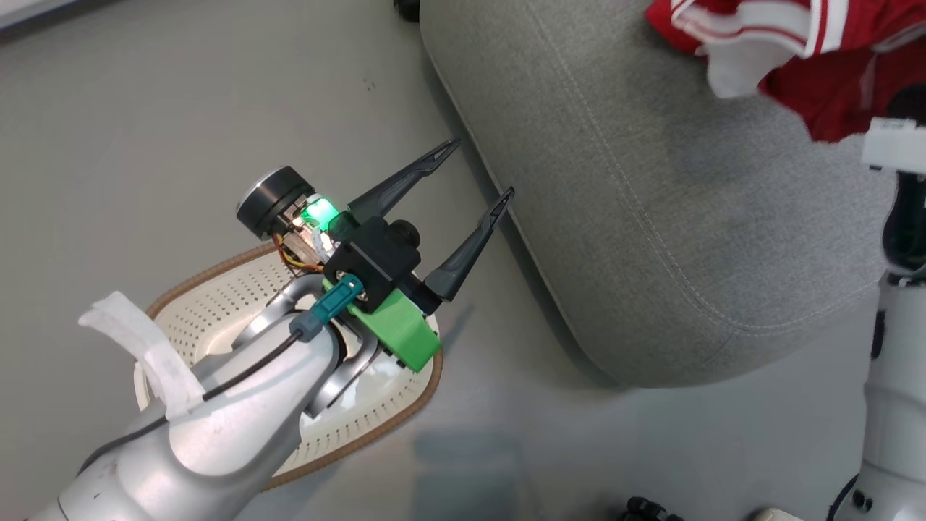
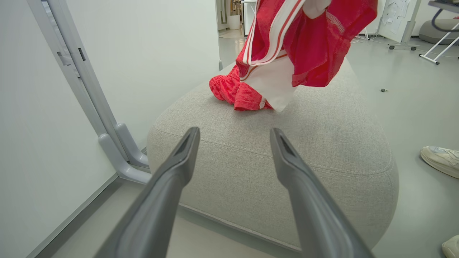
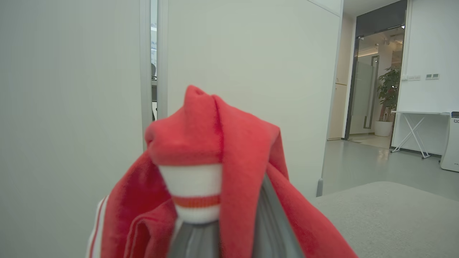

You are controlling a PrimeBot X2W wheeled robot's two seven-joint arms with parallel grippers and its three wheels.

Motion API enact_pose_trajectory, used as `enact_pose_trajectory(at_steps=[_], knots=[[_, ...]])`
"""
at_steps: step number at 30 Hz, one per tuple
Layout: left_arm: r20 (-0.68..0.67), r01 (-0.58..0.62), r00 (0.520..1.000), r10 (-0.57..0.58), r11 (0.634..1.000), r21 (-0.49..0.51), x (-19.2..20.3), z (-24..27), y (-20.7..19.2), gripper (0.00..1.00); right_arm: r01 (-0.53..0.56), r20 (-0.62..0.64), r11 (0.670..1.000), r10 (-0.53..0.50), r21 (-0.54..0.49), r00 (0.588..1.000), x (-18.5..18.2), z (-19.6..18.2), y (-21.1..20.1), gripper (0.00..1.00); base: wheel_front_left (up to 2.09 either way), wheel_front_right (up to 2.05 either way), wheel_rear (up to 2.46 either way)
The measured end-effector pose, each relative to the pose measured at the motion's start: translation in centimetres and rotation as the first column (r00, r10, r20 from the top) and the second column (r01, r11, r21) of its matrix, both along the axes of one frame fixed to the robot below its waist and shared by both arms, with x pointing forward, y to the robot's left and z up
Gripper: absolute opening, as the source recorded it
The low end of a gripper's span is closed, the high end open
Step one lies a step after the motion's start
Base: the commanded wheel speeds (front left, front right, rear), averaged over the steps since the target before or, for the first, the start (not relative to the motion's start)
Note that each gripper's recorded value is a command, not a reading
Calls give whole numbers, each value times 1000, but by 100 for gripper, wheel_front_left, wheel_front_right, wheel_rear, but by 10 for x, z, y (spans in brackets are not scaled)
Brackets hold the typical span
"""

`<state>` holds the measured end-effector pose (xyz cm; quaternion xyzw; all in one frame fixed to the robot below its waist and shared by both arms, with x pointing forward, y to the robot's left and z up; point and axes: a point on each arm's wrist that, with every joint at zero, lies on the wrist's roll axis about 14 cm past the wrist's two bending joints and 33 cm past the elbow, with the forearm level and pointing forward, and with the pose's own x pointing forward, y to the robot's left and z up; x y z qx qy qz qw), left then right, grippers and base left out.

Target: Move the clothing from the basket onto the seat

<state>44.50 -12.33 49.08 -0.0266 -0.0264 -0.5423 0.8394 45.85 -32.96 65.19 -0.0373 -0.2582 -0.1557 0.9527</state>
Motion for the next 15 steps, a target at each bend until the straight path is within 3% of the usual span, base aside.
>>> enact_pose_trajectory(at_steps=[11, 15], knots=[[-49, -32, 998, 33, 999, 8, 31, -40, 11, 100, 85, 68, 985, -75, -149, 995, 76, 46, -45, 0, 0, 0, 0], [-76, -42, 996, 43, 999, 13, 37, -58, 15, 100, 105, 29, 983, -102, -150, 994, 102, 34, -61, 0, 0, 0, 0]])
